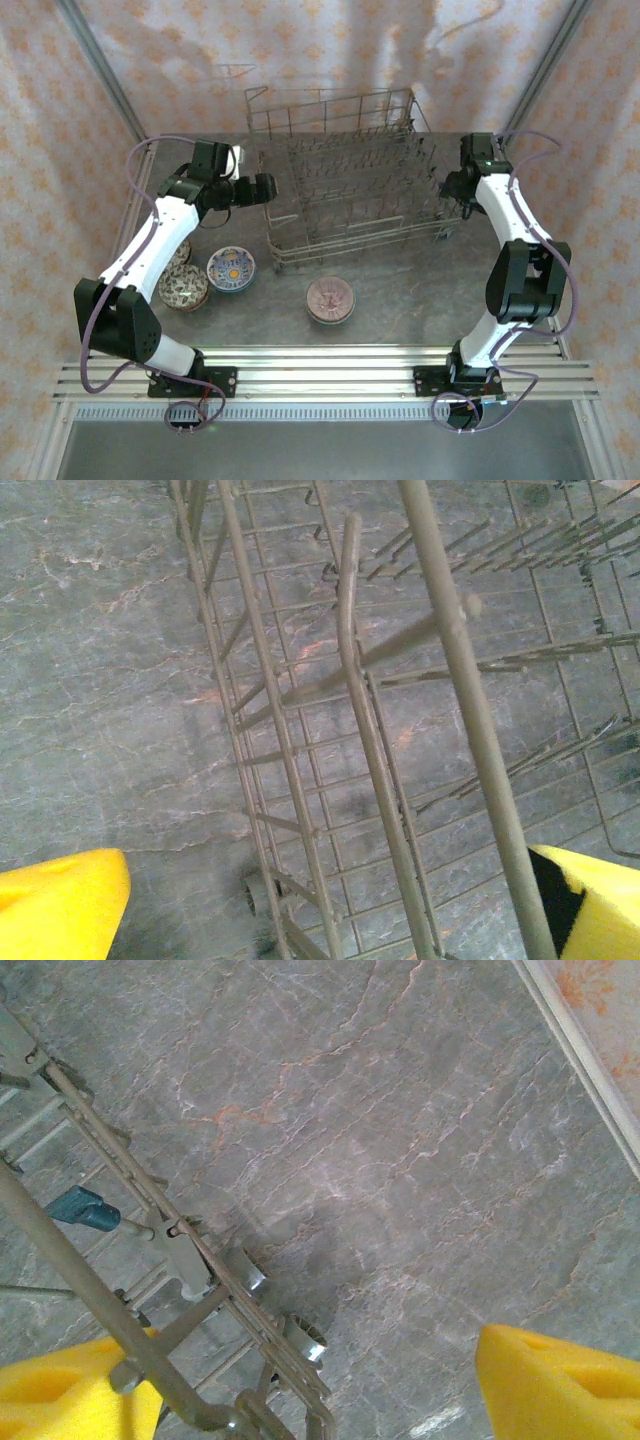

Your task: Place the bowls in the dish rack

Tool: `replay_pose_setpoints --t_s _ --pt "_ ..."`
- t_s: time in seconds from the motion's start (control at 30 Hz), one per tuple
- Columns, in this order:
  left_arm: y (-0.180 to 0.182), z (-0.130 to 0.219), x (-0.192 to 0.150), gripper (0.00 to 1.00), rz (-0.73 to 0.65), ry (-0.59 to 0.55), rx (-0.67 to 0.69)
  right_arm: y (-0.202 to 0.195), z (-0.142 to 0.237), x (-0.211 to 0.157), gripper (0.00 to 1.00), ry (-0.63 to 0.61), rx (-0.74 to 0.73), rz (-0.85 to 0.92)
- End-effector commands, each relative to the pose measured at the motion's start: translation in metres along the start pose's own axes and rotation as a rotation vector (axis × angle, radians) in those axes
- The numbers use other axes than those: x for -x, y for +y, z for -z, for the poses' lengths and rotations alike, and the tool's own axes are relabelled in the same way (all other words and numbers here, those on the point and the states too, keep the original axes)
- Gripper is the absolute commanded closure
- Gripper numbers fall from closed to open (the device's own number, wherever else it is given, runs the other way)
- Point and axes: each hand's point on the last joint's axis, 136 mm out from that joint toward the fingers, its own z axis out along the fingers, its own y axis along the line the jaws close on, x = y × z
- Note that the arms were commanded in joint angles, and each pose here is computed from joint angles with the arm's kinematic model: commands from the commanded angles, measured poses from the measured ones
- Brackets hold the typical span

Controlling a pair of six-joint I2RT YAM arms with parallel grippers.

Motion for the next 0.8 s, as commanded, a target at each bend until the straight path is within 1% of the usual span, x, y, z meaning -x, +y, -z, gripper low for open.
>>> replay_pose_setpoints --t_s 0.0,0.27,0.4,0.57,0.77 --pt "0.003 0.001 0.014 0.01 0.017 -0.041 0.019 -0.067 -0.01 0.024 0.21 -0.043 -0.245 -0.069" --pt "-0.007 -0.007 0.017 0.01 0.006 -0.033 -0.002 -0.092 -0.011 0.028 0.22 -0.032 -0.299 -0.104" --pt "-0.014 -0.022 0.017 0.01 -0.018 0.013 -0.007 -0.098 -0.011 0.024 0.22 -0.015 -0.312 -0.1" --pt "-0.026 -0.041 0.015 0.01 -0.055 0.069 -0.02 -0.102 -0.006 0.019 0.22 -0.023 -0.317 -0.108" --pt "-0.043 -0.061 0.007 0.01 -0.103 0.133 -0.031 -0.116 -0.003 0.02 0.21 -0.018 -0.333 -0.134"
